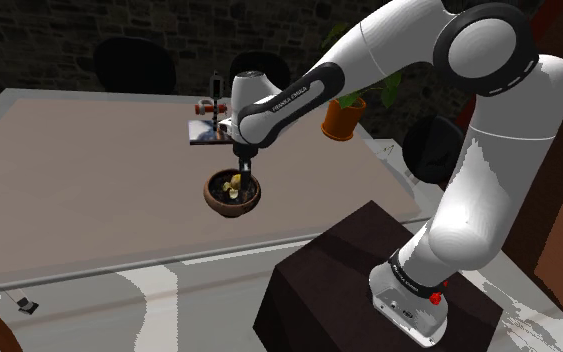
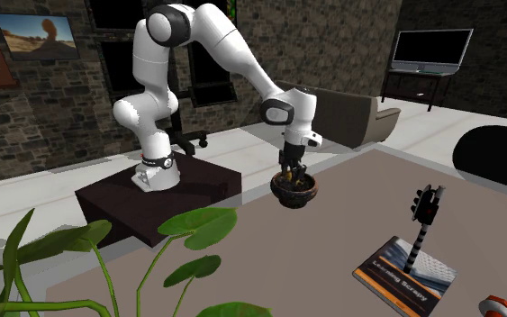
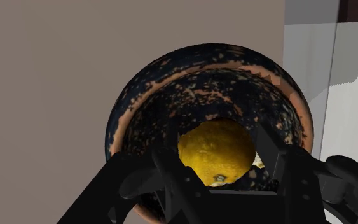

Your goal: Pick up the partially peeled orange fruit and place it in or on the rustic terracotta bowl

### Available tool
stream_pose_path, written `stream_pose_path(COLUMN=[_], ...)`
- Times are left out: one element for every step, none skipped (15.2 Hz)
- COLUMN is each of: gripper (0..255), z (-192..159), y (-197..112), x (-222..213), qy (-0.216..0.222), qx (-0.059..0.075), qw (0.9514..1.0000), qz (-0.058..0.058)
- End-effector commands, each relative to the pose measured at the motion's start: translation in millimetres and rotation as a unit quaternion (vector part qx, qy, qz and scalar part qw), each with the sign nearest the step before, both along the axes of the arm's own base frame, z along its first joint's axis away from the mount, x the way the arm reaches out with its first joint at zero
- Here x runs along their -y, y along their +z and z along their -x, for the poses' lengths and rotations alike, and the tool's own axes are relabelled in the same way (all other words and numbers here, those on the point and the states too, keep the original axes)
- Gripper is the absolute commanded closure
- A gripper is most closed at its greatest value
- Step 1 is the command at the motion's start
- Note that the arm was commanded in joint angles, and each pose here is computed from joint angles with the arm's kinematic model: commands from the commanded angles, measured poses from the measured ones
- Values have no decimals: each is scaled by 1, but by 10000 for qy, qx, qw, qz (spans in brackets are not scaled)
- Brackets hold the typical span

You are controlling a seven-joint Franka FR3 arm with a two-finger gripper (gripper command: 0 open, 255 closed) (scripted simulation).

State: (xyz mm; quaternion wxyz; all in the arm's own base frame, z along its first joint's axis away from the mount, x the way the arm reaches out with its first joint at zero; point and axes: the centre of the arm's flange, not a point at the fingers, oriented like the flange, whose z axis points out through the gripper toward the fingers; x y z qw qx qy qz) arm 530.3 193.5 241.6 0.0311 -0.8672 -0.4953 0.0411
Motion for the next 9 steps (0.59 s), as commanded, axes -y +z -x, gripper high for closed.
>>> stream_pose_path(gripper=[255, 255, 255, 255, 255, 0, 0, 0, 0], z=[0, 0, 0, 0, 0, 0, 0, 0, 0], y=[-1, -1, -1, -1, -1, -1, -1, -1, -1], x=[0, 0, 0, 0, 0, 0, 0, 0, 0], qy=[0, 0, 0, 0, 0, 0, 0, 0, 0], qx=[2, 2, 2, 2, 2, 2, 2, 2, 2], qw=[10000, 10000, 10000, 10000, 10000, 10000, 10000, 10000, 10000], qz=[0, 0, 0, 0, 0, 0, 0, 0, 0])
